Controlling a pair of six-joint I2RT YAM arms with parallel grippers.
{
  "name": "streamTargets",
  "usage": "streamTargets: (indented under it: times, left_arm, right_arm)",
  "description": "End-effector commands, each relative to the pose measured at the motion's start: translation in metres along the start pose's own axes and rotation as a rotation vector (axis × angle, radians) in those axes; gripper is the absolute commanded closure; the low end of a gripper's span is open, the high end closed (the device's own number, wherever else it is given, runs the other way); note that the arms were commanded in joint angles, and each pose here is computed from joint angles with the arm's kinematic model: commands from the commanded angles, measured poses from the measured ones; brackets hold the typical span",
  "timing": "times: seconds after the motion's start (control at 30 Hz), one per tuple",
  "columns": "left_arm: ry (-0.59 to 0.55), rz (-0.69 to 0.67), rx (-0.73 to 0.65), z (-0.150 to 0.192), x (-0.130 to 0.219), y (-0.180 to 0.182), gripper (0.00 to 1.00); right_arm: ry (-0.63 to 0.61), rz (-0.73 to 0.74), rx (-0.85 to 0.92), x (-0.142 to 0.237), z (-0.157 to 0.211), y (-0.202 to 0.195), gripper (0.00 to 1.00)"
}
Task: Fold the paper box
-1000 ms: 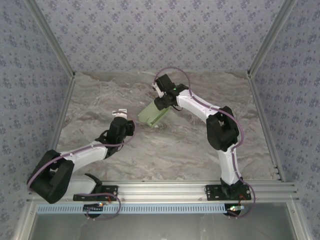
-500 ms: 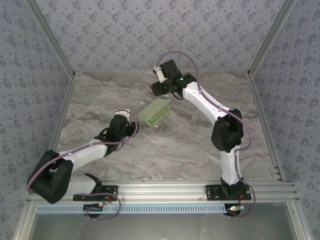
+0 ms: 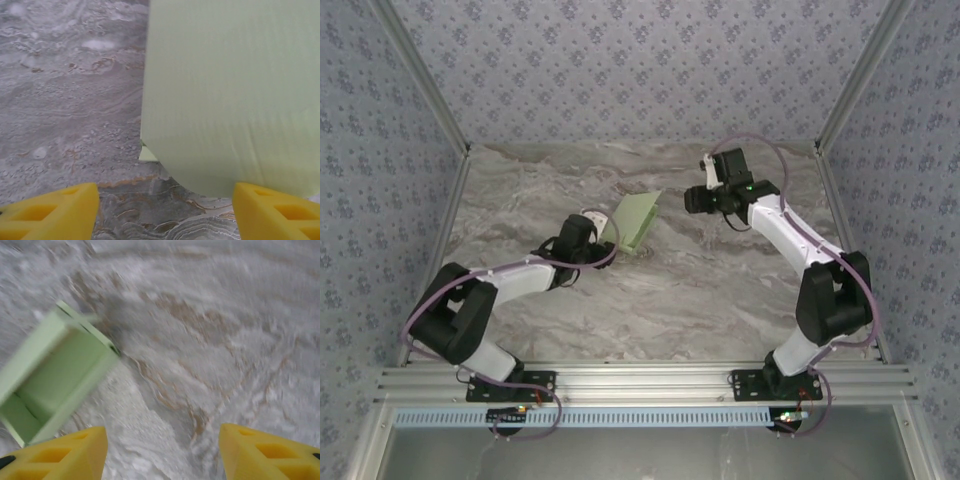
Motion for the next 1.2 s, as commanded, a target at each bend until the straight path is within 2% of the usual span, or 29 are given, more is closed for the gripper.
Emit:
streamTargets:
  times: [0.0,0.2,0.33,0.43,0.53,0.63,0.8,1.17]
  left_arm:
    - [0.005,-0.026,-0.076,-0.012,-0.004,-0.005,0.29]
    - [-0.04,-0.051,-0.056,-0.013,0.021,-0.003,0.29]
    - [-0.111,0.025,-0.076,-0.013,0.042,-0.016,0.29]
    - [-0.155,0.025,-0.135,-0.03,0.053,-0.033,0.29]
    - [-0.145,-0.024,-0.162,-0.052,0.054,-0.038,0.29]
    - [-0.167,-0.086,-0.14,-0.057,0.056,-0.033,0.29]
    - [-0.151,-0.123,-0.017,-0.053,0.061,-0.012,0.29]
    - [-0.156,-0.058,0.058,-0.051,0.074,0.004,0.24]
  right_arm:
    - [0.001,-0.067,-0.019,-0.003,0.003,0.007,0.37]
    - [0.054,-0.069,-0.021,-0.017,0.009,0.004,0.38]
    - [0.085,-0.064,-0.023,-0.026,0.015,0.003,0.39]
    - [0.082,-0.065,-0.033,-0.029,0.014,0.002,0.39]
    - [0.087,-0.155,-0.062,-0.037,0.013,0.008,0.4]
    - [0.118,-0.218,-0.079,-0.053,0.007,0.016,0.43]
    - [0.161,-0.279,-0.041,-0.071,0.005,0.03,0.49]
    - [0.212,-0.394,0.074,-0.066,0.042,0.082,0.54]
Point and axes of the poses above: each hand's point on the last joint's axis, 136 mm out from that joint toward the fingers, its own x axis back along the fingers, its own y axis along the line the jaws close on, z = x × y, the point moved 10 cm from there along x, back along the fingers, and after that the axes turned 11 degrees about -x, right-handed, at the moved point
